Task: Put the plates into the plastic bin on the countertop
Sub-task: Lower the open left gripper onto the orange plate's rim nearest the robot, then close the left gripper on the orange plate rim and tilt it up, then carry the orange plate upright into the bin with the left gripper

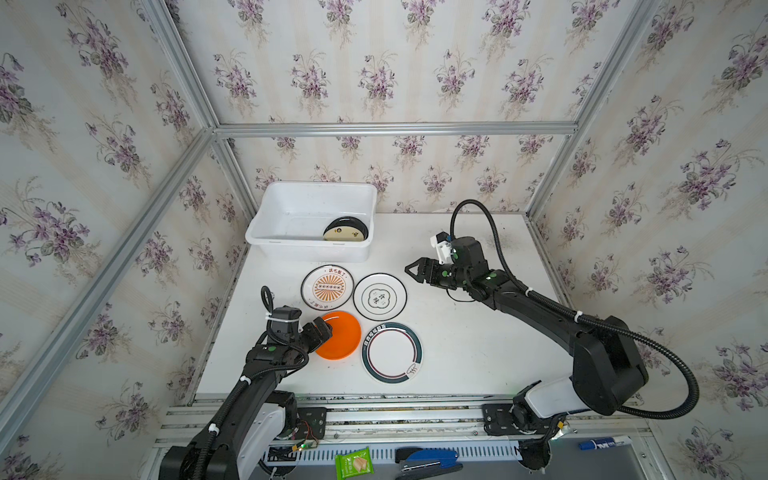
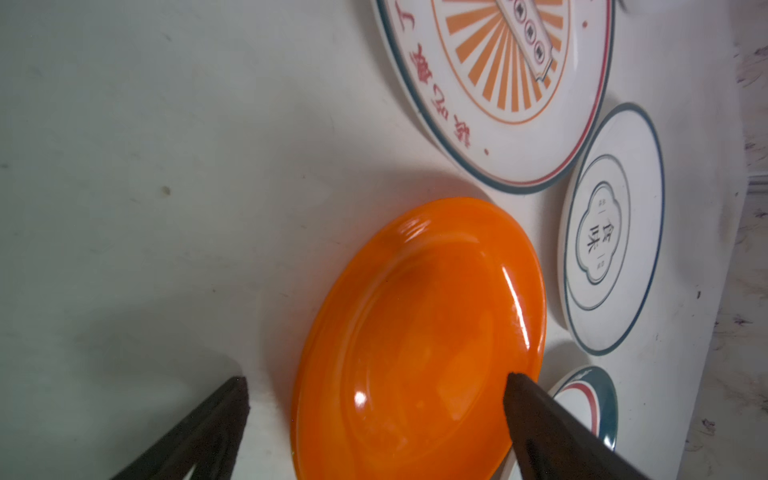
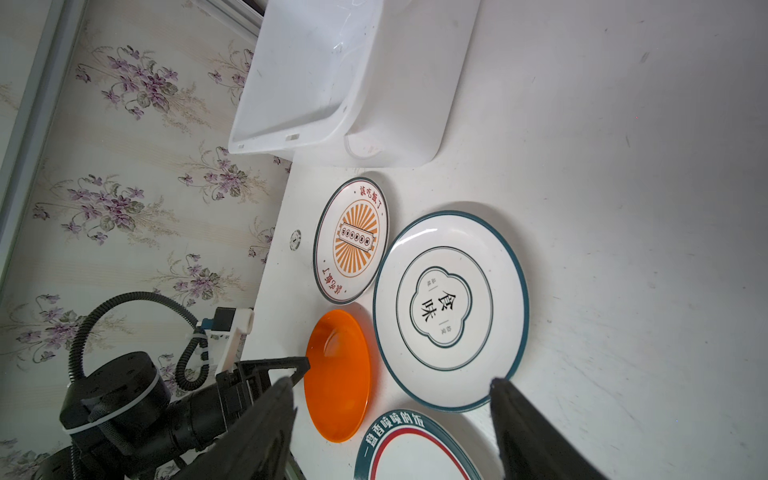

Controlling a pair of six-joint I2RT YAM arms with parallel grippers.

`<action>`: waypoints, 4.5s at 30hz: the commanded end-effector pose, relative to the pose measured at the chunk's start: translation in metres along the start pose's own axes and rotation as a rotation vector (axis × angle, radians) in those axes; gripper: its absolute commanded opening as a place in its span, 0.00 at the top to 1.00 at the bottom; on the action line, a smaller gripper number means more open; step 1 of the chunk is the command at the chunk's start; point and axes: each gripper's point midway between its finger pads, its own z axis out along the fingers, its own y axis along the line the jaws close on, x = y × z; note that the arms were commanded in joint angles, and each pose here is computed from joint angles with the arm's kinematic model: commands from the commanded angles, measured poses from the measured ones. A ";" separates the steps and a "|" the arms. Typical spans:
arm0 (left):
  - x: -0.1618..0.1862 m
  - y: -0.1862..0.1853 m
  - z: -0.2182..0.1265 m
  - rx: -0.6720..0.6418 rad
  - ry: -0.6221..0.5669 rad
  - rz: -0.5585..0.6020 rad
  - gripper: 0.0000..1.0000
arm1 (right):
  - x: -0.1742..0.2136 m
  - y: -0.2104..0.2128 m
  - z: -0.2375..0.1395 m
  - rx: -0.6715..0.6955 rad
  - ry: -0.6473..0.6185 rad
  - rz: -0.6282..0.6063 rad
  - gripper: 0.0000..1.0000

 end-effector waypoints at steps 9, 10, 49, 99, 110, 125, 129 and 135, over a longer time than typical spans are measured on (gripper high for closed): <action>0.005 0.008 0.011 0.059 0.046 -0.091 0.36 | -0.007 0.003 0.001 -0.011 -0.029 -0.001 0.24; 0.006 0.009 0.012 0.058 0.051 -0.094 0.38 | -0.007 0.003 0.001 -0.011 -0.030 0.000 0.24; 0.000 0.006 0.016 0.045 0.069 -0.029 1.00 | -0.003 -0.013 0.005 0.035 -0.049 0.052 0.25; -0.064 -0.079 -0.033 0.271 -0.068 0.023 1.00 | -0.015 0.030 0.047 -0.223 0.023 0.127 0.27; -0.107 -0.126 -0.049 0.337 -0.130 0.033 1.00 | -0.021 0.037 0.033 -0.181 0.013 -0.048 0.25; -0.195 -0.195 -0.057 0.319 -0.259 0.086 1.00 | -0.030 0.043 0.008 -0.152 -0.098 -0.276 0.23; -0.235 -0.194 -0.060 0.191 -0.365 0.111 1.00 | -0.034 0.040 -0.008 -0.113 -0.182 -0.359 0.21; -0.280 -0.184 -0.049 -0.001 -0.453 0.143 1.00 | -0.039 0.043 -0.025 -0.092 -0.249 -0.411 0.21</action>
